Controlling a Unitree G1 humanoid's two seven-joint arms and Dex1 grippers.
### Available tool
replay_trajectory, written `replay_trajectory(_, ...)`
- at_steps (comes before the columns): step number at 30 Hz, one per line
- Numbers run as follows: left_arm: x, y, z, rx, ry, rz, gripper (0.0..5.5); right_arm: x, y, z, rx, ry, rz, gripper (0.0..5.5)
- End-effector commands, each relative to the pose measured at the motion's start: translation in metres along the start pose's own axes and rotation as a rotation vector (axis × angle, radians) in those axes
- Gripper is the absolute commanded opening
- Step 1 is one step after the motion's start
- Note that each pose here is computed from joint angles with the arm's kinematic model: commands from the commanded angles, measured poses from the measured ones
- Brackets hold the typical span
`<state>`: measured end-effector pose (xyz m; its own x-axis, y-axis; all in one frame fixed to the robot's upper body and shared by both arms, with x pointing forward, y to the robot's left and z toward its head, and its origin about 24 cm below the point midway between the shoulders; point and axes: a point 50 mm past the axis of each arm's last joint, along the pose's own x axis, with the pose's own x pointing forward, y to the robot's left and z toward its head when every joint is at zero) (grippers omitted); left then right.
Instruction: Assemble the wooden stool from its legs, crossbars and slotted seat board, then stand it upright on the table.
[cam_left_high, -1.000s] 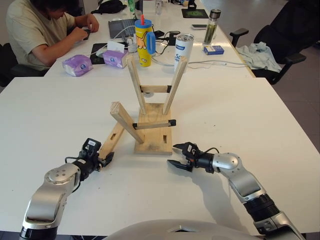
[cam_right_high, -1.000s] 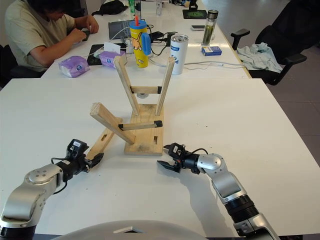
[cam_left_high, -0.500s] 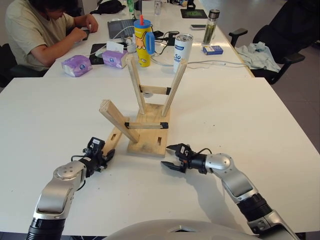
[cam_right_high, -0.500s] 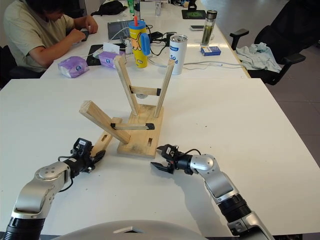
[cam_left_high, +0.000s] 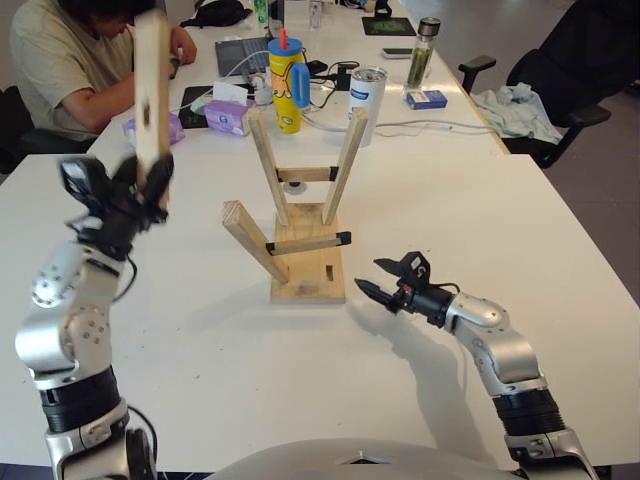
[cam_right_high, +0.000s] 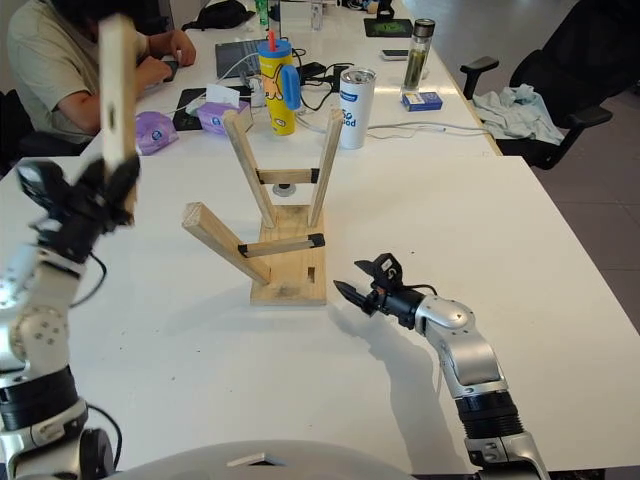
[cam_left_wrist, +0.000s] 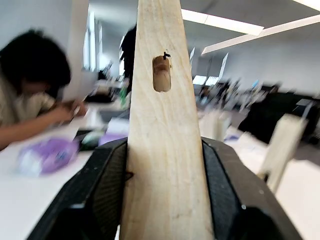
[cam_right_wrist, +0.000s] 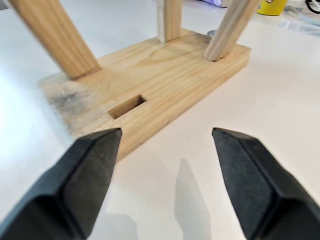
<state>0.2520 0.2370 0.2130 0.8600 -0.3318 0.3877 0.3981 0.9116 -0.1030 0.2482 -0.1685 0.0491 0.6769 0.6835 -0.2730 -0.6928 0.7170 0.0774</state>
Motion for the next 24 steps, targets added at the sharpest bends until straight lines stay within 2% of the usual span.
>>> replay_trajectory(1, 0.024, -0.06, 0.055, -0.166, -0.099, -0.462, 2.05, -0.003, -0.003, 0.008, 0.074, -0.034, 0.006, 3.36)
replay_trajectory(4, 0.031, -0.103, 0.069, -0.282, -0.07, -0.742, 2.05, -0.015, -0.015, 0.009, 0.097, -0.032, -0.039, 3.36)
replay_trajectory(6, 0.031, -0.129, 0.065, -0.37, -0.036, -0.852, 2.05, -0.024, -0.029, 0.017, 0.088, -0.058, -0.083, 3.36)
replay_trajectory(9, 0.022, -0.156, 0.033, -0.523, 0.071, -0.895, 2.05, -0.046, -0.056, 0.045, 0.058, -0.085, -0.076, 3.36)
replay_trajectory(14, 0.012, -0.168, -0.011, -0.608, 0.192, -0.86, 2.05, -0.072, -0.067, 0.085, 0.161, -0.114, 0.112, 3.36)
replay_trajectory(17, 0.008, -0.169, -0.027, -0.636, 0.222, -0.844, 2.05, -0.098, -0.067, 0.097, 0.267, -0.071, 0.245, 3.36)
replay_trajectory(20, 0.0, -0.168, -0.044, -0.653, 0.281, -0.844, 2.05, -0.12, -0.057, 0.109, 0.382, -0.066, 0.412, 3.75)
replay_trajectory(24, -0.013, -0.16, -0.075, -0.672, 0.394, -0.835, 2.05, -0.124, -0.039, 0.12, 0.467, -0.103, 0.613, 4.41)
